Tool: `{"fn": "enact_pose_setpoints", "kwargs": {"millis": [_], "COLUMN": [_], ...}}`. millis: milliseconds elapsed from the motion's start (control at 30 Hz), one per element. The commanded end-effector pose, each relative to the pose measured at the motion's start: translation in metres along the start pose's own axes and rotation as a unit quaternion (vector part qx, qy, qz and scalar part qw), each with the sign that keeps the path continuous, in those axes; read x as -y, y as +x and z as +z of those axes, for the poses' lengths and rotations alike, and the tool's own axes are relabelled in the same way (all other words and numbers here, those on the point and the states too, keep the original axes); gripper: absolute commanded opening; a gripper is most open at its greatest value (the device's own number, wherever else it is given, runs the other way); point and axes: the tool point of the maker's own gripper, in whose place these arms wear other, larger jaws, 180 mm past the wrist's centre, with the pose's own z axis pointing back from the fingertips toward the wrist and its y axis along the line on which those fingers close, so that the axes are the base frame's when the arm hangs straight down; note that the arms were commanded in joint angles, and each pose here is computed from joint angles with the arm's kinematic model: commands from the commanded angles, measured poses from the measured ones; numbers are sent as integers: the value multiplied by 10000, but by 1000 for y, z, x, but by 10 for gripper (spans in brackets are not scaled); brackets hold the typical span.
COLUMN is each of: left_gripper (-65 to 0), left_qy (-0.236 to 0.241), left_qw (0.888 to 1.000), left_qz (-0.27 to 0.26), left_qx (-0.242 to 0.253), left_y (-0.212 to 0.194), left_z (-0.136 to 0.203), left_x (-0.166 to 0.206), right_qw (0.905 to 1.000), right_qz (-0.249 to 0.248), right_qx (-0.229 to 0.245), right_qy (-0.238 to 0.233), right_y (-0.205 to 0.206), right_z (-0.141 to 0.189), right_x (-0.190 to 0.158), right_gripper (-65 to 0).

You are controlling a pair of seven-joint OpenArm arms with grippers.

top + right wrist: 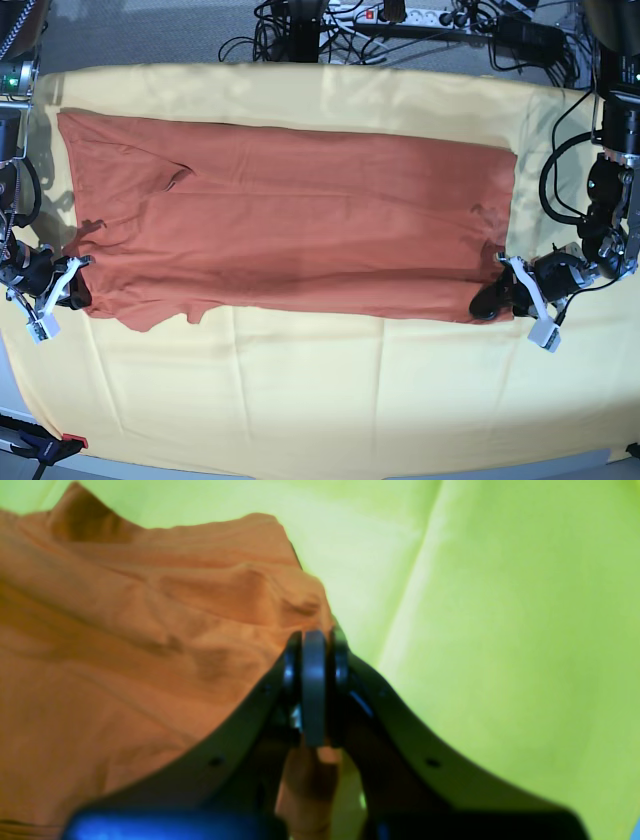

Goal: Fold the T-shirt properly
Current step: 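Lift the hem and fold it toward the collar edge with both grippers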

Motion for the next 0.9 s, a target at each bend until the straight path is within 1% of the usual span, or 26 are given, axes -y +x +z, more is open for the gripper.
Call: {"fn": "enact_pose_setpoints", "kwargs": {"millis": [0, 167, 367, 500, 633, 767, 867], "left_gripper": [-650, -650, -650, -650, -650, -650, -650], "left_qy": [13, -9, -54, -64, -181, -295, -384], "left_qw": [9993, 9992, 9986, 9987, 9992, 9994, 9993], "left_qz": [-141, -156, -354, -418, -274, -134, -21], "left_qx": [350, 367, 385, 284, 207, 77, -48], "left_y": [27, 29, 37, 35, 32, 27, 23], "left_z": [9, 9, 12, 15, 17, 17, 20], "left_x": [-3, -2, 4, 6, 11, 14, 16], "right_qw": [9993, 9992, 9973, 9973, 9972, 9976, 9977], "right_qz": [113, 194, 616, 653, 684, 684, 675], "right_qx": [333, 352, 409, 333, 290, 96, 103], "right_qy": [-98, -83, 34, 16, -39, -56, -49], "right_y": [26, 28, 30, 24, 23, 16, 16], "right_z": [12, 13, 19, 22, 25, 26, 26], "right_x": [12, 9, -12, -11, -5, -4, -4], "right_gripper": [-650, -650, -650, -650, -650, -650, -650]}}
